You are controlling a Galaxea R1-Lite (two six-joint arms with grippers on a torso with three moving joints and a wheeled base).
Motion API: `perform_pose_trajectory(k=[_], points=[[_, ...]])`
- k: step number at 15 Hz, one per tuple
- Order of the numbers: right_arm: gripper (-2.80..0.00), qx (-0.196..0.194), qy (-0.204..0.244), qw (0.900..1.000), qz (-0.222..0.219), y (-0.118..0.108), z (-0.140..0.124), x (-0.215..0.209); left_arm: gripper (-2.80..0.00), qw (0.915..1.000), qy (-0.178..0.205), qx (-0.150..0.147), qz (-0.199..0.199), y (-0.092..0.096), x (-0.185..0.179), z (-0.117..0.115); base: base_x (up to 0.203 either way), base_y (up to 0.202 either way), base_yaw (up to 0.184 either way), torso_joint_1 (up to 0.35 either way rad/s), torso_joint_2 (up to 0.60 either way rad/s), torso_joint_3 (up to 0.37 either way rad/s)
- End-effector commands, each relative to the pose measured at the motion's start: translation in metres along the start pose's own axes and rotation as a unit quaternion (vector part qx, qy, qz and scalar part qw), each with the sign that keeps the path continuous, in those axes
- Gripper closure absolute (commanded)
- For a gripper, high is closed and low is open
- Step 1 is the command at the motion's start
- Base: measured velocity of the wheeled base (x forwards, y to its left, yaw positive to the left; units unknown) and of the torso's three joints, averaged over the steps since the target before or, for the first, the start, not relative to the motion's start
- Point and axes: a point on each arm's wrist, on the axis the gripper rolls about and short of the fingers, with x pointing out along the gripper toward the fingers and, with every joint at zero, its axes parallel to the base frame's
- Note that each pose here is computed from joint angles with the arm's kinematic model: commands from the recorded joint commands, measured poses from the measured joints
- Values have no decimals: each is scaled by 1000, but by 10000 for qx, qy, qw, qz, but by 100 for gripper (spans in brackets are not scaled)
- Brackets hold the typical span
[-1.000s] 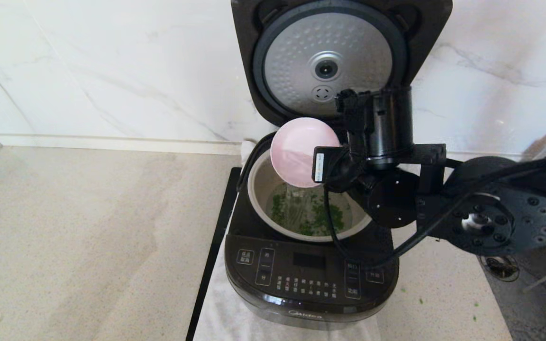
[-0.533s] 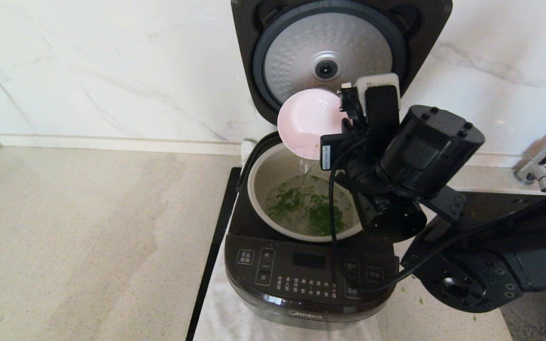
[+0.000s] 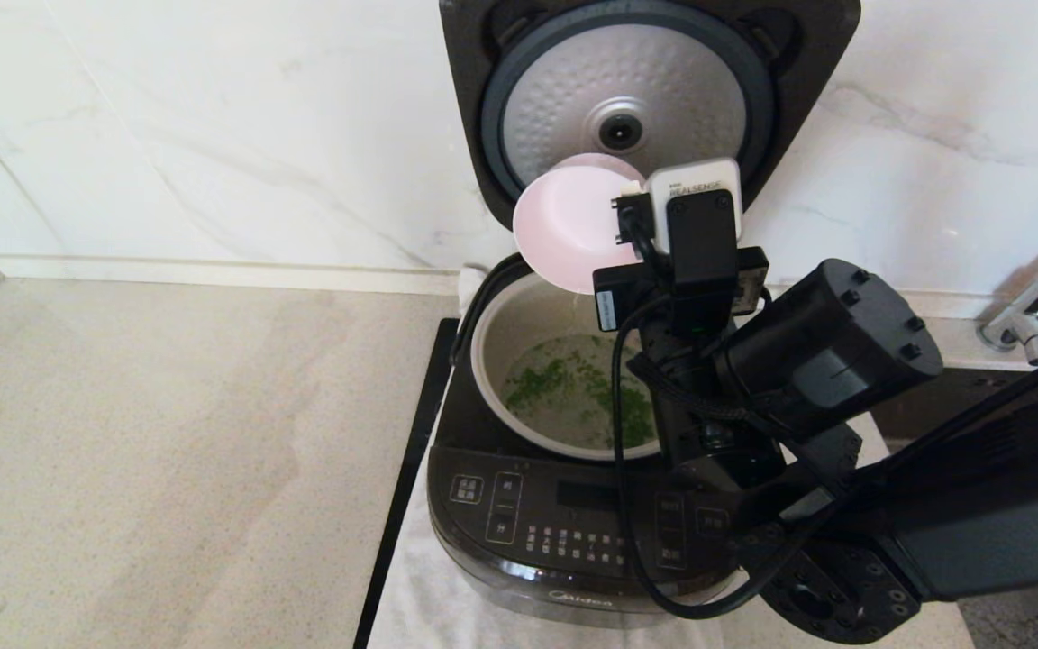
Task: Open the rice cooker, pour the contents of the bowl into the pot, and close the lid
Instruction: Pour the water from the bowl into the rice cooker
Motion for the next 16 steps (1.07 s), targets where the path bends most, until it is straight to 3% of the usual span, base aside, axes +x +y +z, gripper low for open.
perform_pose_trajectory(k=[1, 6, 10, 13, 16], points=[[0, 119, -92, 9999, 1, -2, 11, -4, 0, 10000, 0, 0, 1, 0, 0, 0, 0, 0, 0, 0, 0, 0], [0, 217, -111, 9997, -7, -1, 20, -9, 0, 10000, 0, 0, 1, 0, 0, 0, 0, 0, 0, 0, 0, 0], [0, 257, 114, 9994, -223, -15, 38, -11, 0, 10000, 0, 0, 1, 0, 0, 0, 0, 0, 0, 0, 0, 0], [0, 232, 557, 9982, -2, -23, 44, -14, 0, 10000, 0, 0, 1, 0, 0, 0, 0, 0, 0, 0, 0, 0], [0, 543, 1080, 9925, 178, -47, 64, -22, 0, 10000, 0, 0, 1, 0, 0, 0, 0, 0, 0, 0, 0, 0]])
